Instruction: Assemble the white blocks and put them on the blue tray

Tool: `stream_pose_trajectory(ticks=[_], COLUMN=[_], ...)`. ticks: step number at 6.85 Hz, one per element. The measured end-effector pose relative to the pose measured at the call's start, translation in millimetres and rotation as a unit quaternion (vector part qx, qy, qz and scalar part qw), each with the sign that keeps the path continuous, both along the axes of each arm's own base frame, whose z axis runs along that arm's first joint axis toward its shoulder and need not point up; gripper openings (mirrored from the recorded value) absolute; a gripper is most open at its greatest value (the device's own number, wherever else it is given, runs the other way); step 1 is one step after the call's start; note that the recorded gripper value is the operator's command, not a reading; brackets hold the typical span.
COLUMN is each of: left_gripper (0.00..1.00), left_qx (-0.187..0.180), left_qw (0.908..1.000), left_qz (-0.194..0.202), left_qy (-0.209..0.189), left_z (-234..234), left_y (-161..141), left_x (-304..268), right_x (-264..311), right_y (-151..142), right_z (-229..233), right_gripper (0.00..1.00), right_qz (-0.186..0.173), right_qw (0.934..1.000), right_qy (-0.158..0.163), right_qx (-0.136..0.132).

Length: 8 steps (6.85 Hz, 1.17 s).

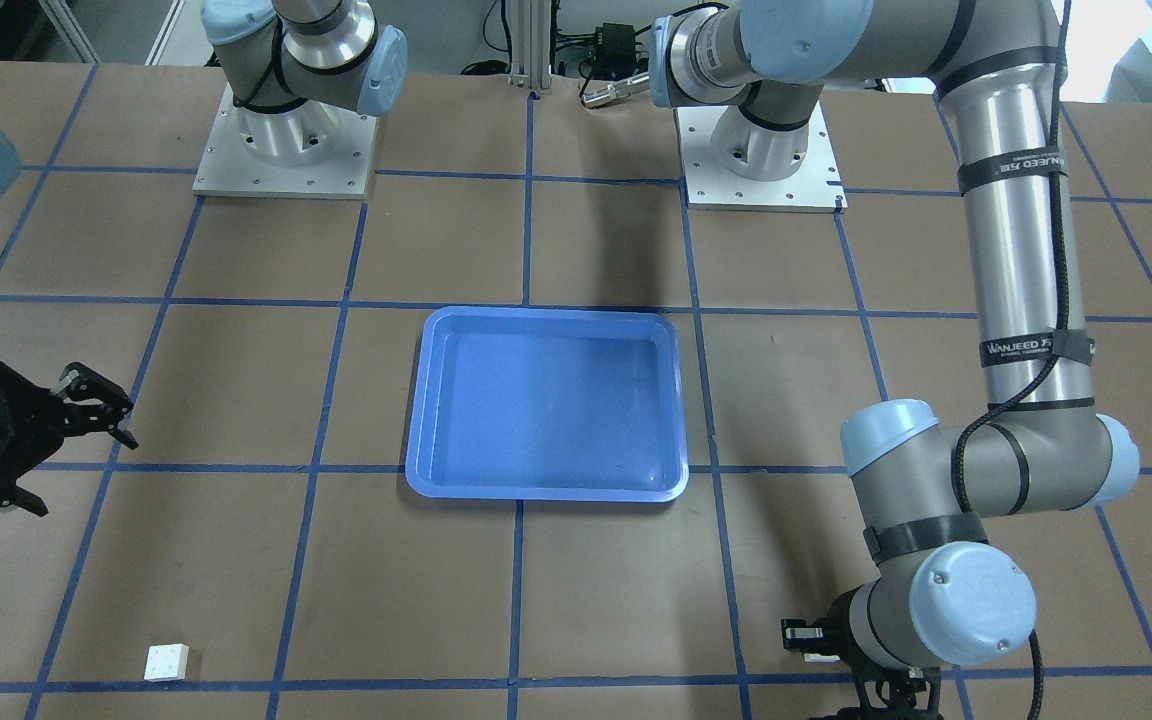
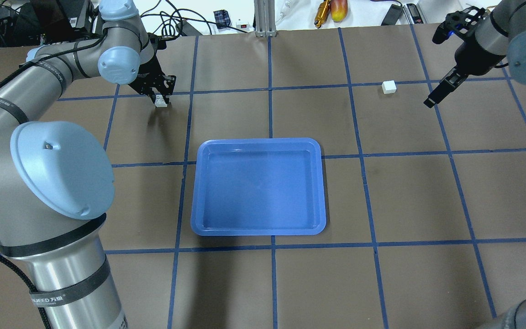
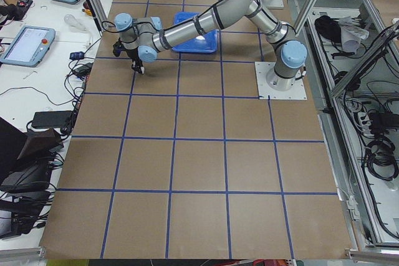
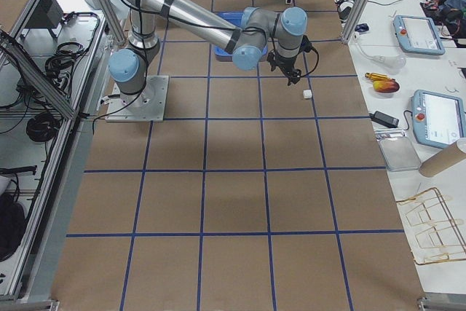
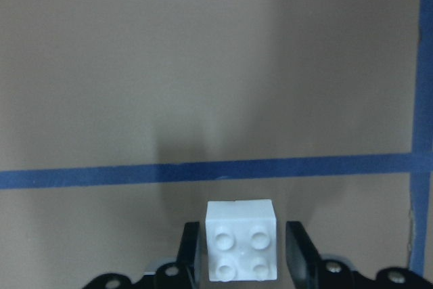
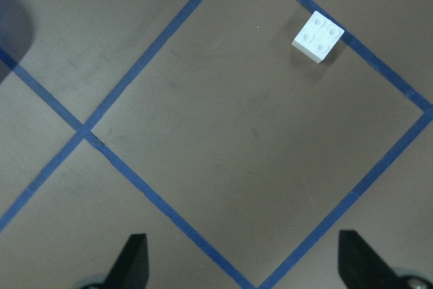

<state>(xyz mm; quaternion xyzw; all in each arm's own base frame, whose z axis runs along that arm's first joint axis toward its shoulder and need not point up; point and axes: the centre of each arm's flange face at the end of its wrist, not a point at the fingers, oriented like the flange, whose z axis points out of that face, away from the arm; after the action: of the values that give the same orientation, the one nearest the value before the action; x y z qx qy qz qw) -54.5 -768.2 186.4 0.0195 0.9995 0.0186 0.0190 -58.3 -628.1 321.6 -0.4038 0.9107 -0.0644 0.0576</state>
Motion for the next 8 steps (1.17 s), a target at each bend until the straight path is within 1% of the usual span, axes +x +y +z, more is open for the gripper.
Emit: stream_pose_trajectory(ticks=[1, 2, 3, 4, 5, 6, 7, 8], left_gripper=[0.21, 0.20, 0.20, 0.20, 0.20, 0.20, 0.20, 0.20], left_qx=[-0.002, 0.004, 0.013, 0.024, 0.032, 0.036, 0.038, 0.033], left_qw=[1.0000, 1.0000, 0.9999, 0.9993, 0.9984, 0.9982, 0.9984, 0.9987], left_qz=[0.001, 0.000, -0.004, -0.012, -0.015, -0.010, -0.006, -0.008], left_qy=[0.000, 0.002, 0.010, 0.027, 0.044, 0.047, 0.043, 0.039], left_z=[13.3, 32.7, 55.5, 72.1, 83.2, 94.4, 104.0, 107.8], left_y=[2.0, 9.1, 24.9, 51.3, 86.0, 120.1, 155.3, 188.9], left_x=[-0.2, -5.9, -20.7, -43.3, -72.5, -104.3, -144.9, -187.1], right_x=[-8.6, -15.0, -19.3, -22.0, -24.9, -28.5, -31.3, -33.4], right_y=[-20.2, -38.6, -55.6, -69.5, -83.1, -96.6, -109.0, -117.8], right_z=[-15.8, -30.3, -43.7, -58.3, -73.8, -88.9, -106.5, -121.3], right_gripper=[1.00, 1.00, 1.00, 0.99, 0.96, 0.98, 0.99, 0.98], right_qz=[0.078, 0.145, 0.202, 0.247, 0.287, 0.314, 0.331, 0.339], right_qw=[0.9967, 0.9884, 0.9772, 0.9648, 0.9520, 0.9419, 0.9348, 0.9311], right_qy=[-0.011, -0.022, -0.037, -0.052, -0.064, -0.072, -0.086, -0.102], right_qx=[-0.019, -0.036, -0.055, -0.072, -0.086, -0.095, -0.096, -0.089])
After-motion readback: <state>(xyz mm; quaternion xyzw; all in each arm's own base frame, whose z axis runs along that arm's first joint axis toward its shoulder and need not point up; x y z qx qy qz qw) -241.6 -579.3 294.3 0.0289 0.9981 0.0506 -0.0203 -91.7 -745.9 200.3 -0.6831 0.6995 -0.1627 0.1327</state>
